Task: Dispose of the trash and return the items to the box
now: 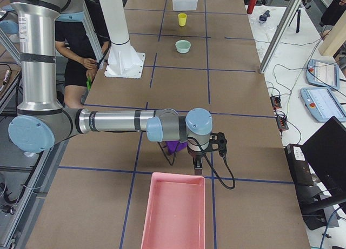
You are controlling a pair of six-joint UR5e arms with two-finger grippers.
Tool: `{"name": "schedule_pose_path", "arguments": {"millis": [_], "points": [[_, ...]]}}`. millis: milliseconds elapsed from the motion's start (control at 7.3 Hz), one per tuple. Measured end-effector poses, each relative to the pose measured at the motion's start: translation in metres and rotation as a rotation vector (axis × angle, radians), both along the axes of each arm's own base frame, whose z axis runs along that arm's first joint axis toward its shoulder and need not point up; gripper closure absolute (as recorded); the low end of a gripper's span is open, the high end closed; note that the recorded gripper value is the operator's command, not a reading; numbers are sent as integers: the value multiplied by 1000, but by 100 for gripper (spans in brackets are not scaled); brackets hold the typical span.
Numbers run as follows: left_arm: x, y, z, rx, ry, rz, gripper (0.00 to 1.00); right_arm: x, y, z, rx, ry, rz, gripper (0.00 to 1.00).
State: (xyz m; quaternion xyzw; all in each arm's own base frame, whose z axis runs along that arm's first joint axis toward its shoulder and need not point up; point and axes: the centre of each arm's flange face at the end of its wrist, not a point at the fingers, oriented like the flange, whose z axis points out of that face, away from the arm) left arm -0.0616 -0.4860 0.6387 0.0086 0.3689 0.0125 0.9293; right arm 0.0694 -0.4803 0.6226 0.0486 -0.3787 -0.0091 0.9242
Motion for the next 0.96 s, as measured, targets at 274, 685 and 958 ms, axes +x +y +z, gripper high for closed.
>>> {"name": "schedule_pose_path", "arguments": {"millis": [274, 685, 958], "points": [[0, -2, -8, 20, 0, -1, 0, -1, -1, -2, 3, -3, -1, 0], [11, 19, -58, 23, 10, -98, 0, -2, -3, -19, 20, -19, 9, 0], [38, 43, -56, 34, 31, -128, 0, -3, -3, -25, 24, -21, 12, 0]]}}
